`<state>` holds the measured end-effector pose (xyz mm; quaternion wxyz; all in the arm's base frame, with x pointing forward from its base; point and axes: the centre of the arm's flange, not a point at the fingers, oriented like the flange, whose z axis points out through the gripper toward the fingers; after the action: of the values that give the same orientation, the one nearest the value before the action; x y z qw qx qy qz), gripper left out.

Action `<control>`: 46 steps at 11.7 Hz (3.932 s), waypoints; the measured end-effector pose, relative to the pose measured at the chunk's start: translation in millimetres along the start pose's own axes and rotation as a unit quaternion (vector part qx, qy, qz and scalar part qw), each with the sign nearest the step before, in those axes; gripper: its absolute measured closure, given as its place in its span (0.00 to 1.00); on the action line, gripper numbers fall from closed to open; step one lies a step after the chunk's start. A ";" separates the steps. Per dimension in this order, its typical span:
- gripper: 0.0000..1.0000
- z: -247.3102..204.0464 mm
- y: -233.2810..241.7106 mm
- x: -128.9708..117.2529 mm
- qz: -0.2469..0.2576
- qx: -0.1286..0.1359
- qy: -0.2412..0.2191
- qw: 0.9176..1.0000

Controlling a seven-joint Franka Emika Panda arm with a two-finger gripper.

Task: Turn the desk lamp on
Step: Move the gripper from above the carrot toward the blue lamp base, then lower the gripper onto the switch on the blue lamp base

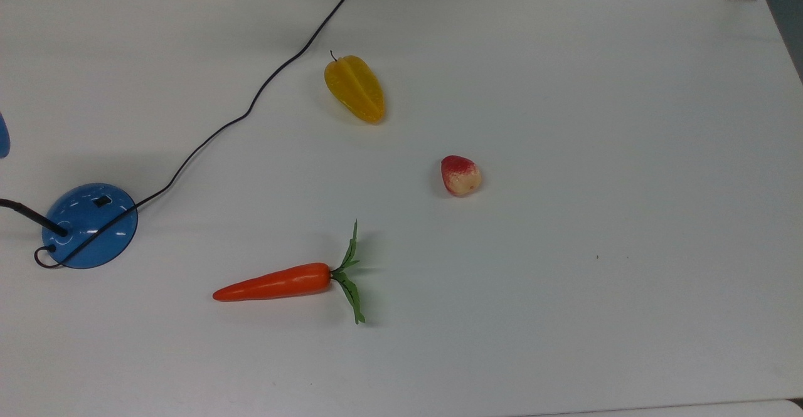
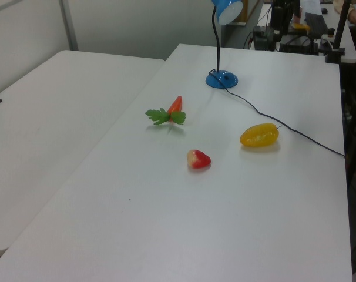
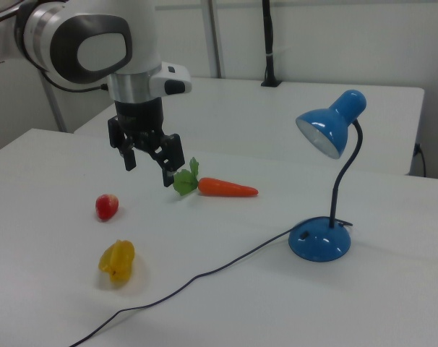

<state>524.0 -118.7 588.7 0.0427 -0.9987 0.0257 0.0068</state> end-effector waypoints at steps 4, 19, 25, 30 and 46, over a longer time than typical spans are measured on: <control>0.00 -0.3 0.0 0.1 -0.002 0.000 0.000 1.000; 0.53 11.6 5.3 4.1 0.033 -0.001 -0.013 0.999; 0.99 22.9 42.5 23.6 0.152 -0.011 0.048 0.987; 0.99 47.6 61.9 44.3 0.224 -0.014 0.083 0.971; 0.99 204.8 145.1 138.7 0.288 -0.086 0.229 0.926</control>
<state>652.6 -252.6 370.2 -0.0540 -0.9227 0.3203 -0.2074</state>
